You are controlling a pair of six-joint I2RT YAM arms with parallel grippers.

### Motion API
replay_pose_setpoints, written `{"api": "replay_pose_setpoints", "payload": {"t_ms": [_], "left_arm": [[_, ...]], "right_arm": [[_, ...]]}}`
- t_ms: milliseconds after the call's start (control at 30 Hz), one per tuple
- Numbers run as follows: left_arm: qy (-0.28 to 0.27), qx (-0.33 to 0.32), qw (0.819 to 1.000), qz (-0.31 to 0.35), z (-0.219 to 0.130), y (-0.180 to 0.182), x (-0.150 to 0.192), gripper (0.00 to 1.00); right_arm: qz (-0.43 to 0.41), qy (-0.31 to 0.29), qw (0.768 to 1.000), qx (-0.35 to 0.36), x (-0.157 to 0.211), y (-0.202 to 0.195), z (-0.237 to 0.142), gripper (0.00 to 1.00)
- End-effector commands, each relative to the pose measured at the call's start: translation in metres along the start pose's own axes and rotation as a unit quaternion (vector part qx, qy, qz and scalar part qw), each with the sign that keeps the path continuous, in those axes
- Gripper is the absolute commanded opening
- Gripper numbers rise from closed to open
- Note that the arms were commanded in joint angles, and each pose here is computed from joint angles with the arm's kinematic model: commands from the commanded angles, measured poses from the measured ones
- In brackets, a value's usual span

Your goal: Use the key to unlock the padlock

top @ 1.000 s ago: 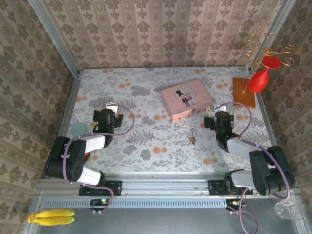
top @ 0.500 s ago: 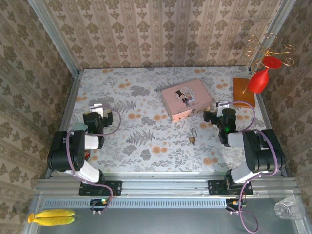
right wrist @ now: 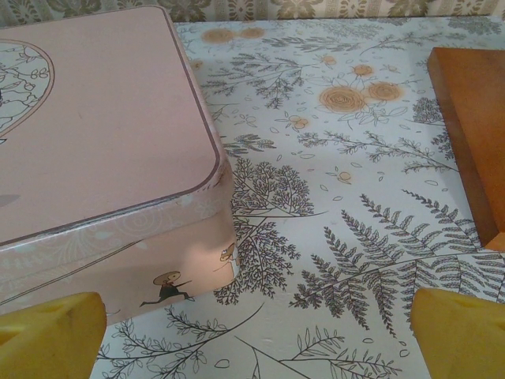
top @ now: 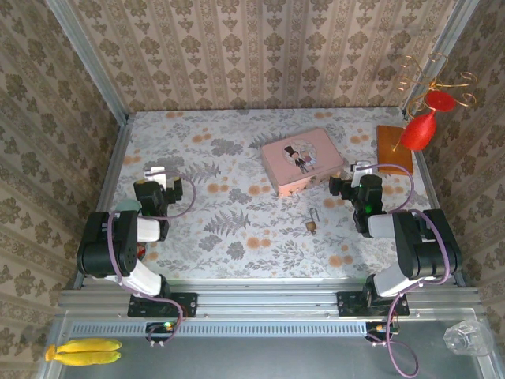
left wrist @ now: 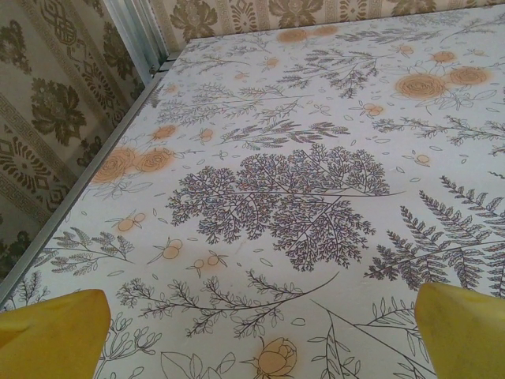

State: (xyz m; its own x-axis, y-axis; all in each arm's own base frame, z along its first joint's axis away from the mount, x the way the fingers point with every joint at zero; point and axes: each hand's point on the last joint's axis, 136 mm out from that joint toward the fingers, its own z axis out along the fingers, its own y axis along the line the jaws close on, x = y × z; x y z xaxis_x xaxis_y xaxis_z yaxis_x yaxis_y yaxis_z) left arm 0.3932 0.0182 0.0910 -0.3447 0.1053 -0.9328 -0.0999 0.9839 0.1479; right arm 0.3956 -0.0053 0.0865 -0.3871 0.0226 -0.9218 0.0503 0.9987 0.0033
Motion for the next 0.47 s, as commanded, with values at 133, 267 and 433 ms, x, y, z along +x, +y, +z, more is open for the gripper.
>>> {"api": "replay_pose_setpoints", "payload": {"t_ms": [133,267,433], "left_arm": [[-0.017,0.007,1.000,-0.008,0.0001,-0.0043,-0.0090,1.00],[-0.018,0.007,1.000,-0.008,0.0000,-0.0042,-0.0093,1.00],[-0.017,0.007,1.000,-0.008,0.0001,-0.0041,-0.0091,1.00]], "right_arm": [[0.002,-0.020,1.000,-0.001,-0.0122,0.0014,0.0007,1.00],[0.002,-0.020,1.000,-0.001,-0.0122,0.0013,0.0007,1.00],[-0.003,-0.023,1.000,0.003,-0.0122,0.0020,-0.0007,1.00]]}}
